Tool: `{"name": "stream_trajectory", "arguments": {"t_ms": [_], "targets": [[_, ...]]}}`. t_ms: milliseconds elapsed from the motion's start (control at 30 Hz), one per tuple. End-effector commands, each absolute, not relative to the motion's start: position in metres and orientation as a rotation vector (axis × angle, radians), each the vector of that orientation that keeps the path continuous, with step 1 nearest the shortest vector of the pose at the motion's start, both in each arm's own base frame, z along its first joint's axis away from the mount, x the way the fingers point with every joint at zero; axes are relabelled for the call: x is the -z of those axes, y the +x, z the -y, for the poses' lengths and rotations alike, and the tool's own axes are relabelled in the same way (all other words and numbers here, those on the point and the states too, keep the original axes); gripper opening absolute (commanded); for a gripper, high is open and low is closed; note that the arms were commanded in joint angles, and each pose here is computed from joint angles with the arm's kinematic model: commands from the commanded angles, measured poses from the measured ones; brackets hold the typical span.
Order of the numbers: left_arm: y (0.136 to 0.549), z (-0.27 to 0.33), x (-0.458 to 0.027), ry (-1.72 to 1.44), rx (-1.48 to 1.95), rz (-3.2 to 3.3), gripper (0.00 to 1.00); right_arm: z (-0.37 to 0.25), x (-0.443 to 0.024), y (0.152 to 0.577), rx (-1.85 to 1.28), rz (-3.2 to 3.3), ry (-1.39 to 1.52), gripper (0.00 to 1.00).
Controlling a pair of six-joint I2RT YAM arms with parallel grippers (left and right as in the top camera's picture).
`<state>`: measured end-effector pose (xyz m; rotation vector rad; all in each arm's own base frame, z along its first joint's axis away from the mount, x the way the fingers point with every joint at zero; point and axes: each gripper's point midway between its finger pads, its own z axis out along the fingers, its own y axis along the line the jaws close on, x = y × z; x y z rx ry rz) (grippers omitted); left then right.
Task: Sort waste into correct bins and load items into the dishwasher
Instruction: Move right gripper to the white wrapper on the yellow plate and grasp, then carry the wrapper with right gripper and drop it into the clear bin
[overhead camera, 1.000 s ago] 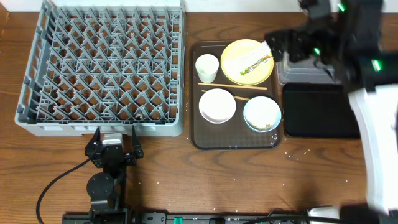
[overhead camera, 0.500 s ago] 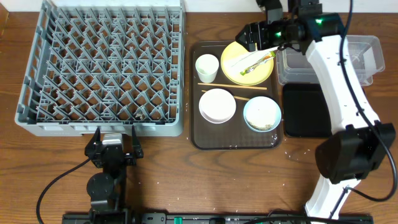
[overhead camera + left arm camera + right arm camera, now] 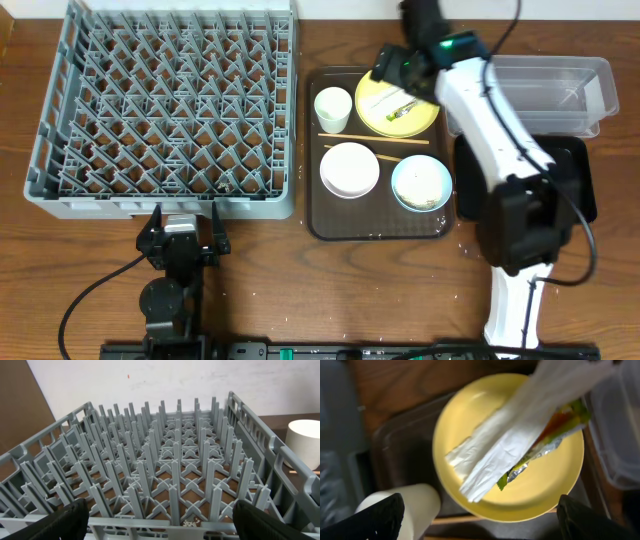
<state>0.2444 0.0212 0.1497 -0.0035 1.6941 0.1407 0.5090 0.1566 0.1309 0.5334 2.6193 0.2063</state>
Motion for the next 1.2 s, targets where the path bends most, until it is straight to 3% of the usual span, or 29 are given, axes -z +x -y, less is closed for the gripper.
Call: {"name": "stream_trajectory", "arguments": {"t_ms": [0, 233, 500, 1033, 1167], "targets": [[0.243, -0.025, -0.132, -0.012, -0.158, -1.748, 0.93, -0.145, -0.12, 0.516, -0.011, -2.502, 0.724, 0.95], [0.243, -0.025, -0.132, -0.012, -0.158, -1.748, 0.93, -0.147, -0.076, 0.52, 0.056, -2.535, 0.741, 0.93], [0.243, -0.025, -0.132, -0.012, -0.158, -1.748, 0.93, -0.137, -0.03, 0.52, 0.133, -2.6, 0.735, 0.82], [0.243, -0.025, -0.132, -0.012, -0.158, -1.748, 0.93, -0.138, -0.017, 0.521, 0.158, -2.629, 0.661, 0.34], [0.243, -0.025, -0.132, -0.012, -0.158, -1.748, 0.93, -0.138, -0.014, 0.521, 0.165, -2.637, 0.628, 0.33]]}}
